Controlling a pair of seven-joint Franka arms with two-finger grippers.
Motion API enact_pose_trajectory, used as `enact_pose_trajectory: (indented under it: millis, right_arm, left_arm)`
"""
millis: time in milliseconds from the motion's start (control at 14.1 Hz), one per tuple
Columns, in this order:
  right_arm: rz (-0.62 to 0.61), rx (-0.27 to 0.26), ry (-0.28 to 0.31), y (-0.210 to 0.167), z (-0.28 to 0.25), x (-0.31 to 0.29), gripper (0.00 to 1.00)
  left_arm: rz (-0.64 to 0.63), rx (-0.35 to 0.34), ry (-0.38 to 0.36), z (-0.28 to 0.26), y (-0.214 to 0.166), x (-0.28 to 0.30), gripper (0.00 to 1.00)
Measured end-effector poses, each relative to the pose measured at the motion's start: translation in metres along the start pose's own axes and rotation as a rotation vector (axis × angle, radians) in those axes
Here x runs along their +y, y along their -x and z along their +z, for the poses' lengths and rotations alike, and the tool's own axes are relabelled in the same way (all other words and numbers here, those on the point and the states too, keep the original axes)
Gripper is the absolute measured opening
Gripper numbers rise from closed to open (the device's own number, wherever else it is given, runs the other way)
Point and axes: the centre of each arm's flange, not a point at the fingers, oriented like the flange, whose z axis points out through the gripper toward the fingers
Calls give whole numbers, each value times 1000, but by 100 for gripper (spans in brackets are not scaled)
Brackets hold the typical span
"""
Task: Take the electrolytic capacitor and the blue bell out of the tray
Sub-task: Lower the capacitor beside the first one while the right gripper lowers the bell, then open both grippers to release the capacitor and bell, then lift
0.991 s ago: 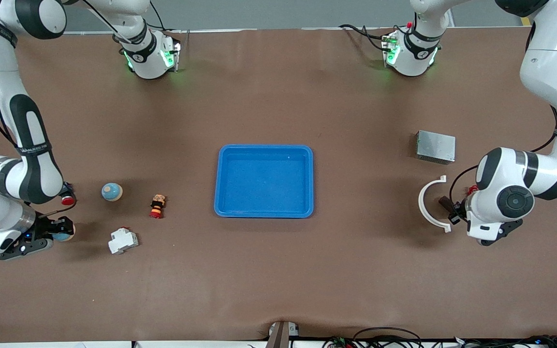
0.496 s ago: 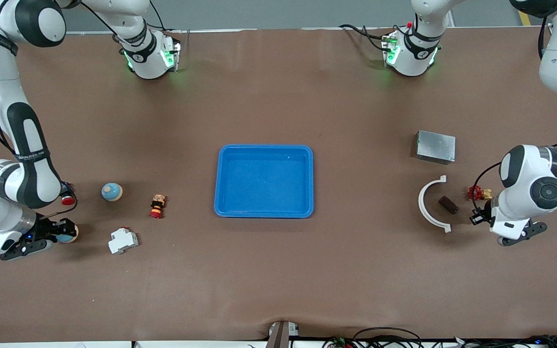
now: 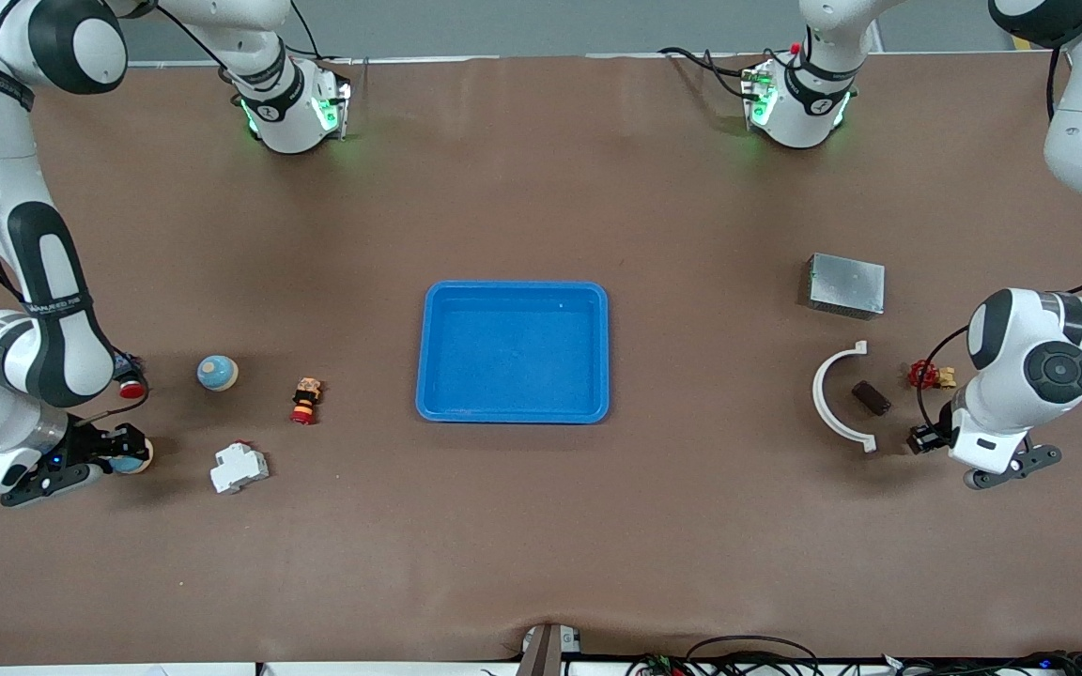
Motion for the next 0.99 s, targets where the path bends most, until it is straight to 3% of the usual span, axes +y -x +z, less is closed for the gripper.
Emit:
enact_pose_trajectory:
  millis: [212, 496, 708, 991]
  right_arm:
    - [-23, 5, 4, -2, -2, 1, 63]
    - [-34, 13, 11, -1, 1, 2, 63]
    - [-42, 20, 19, 1, 8, 6, 63]
    - [-44, 30, 30, 2, 11, 9, 63]
  left_arm:
    - [81, 57, 32, -36, -11, 17, 99]
    - [113, 85, -18, -138, -15, 23, 100]
    - [46, 21, 22, -236, 2, 24, 100]
    - [191, 18, 15, -325, 18, 15, 100]
